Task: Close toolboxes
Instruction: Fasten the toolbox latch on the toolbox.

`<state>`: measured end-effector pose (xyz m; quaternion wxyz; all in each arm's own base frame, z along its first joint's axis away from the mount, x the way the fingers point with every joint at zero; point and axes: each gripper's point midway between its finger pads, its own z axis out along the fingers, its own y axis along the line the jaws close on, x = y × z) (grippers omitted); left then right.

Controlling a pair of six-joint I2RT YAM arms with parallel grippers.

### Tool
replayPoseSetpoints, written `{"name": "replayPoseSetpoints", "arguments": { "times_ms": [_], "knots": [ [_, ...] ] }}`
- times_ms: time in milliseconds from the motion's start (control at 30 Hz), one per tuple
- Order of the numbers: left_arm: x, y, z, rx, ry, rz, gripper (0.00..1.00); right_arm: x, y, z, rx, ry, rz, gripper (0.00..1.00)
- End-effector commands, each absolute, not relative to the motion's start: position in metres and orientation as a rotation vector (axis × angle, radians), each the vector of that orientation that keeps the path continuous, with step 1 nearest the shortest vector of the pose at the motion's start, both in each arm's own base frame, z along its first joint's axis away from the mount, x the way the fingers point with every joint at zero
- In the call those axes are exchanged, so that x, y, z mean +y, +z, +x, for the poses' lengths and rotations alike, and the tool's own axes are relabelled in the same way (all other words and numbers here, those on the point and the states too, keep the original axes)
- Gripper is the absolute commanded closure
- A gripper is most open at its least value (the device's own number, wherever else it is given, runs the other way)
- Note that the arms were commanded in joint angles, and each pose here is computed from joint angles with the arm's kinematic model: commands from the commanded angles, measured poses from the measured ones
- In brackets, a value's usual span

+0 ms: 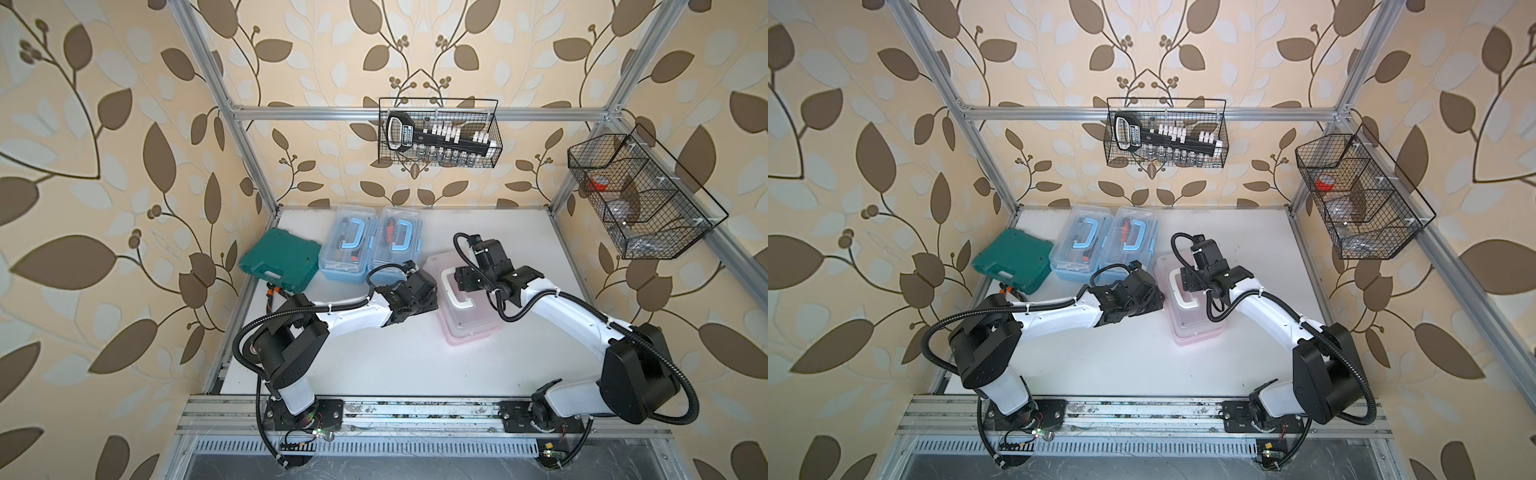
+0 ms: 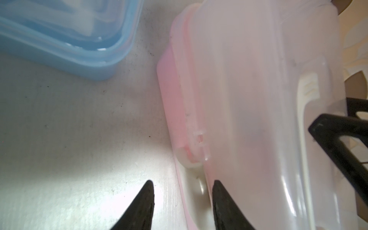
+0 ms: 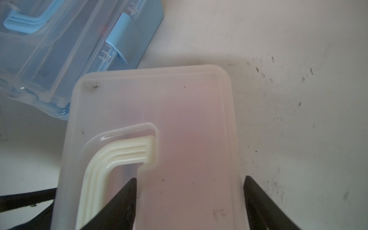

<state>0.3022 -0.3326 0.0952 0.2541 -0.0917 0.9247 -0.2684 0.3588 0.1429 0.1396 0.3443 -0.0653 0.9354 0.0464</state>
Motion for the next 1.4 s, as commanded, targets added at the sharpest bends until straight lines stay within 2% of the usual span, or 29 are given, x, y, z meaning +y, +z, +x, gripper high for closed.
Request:
{"name": "replayPoseSetpoints", "arguments": {
  "times_ms": [0, 267, 400, 933, 1367],
  "knots": [
    [-0.327, 0.094, 0.302, 2.517, -0.696, -0.254, 0.56, 0.150, 0.105, 0.327, 2.579, 0.172, -0.244, 0.25],
    [-0.325, 0.096, 0.301, 2.515, -0.688, -0.254, 0.69, 0.150, 0.105, 0.327, 2.580, 0.170, -0.245, 0.25],
    [-0.321, 0.095, 0.300, 2.512, -0.676, -0.258, 0.72, 0.150, 0.105, 0.327, 2.582, 0.168, -0.245, 0.25],
    [-0.307, 0.098, 0.296, 2.490, -0.647, -0.271, 0.78, 0.149, 0.102, 0.328, 2.589, 0.154, -0.246, 0.25],
    [-0.316, 0.104, 0.303, 2.467, -0.669, -0.238, 0.73, 0.150, 0.103, 0.328, 2.589, 0.160, -0.249, 0.24]
  ]
}}
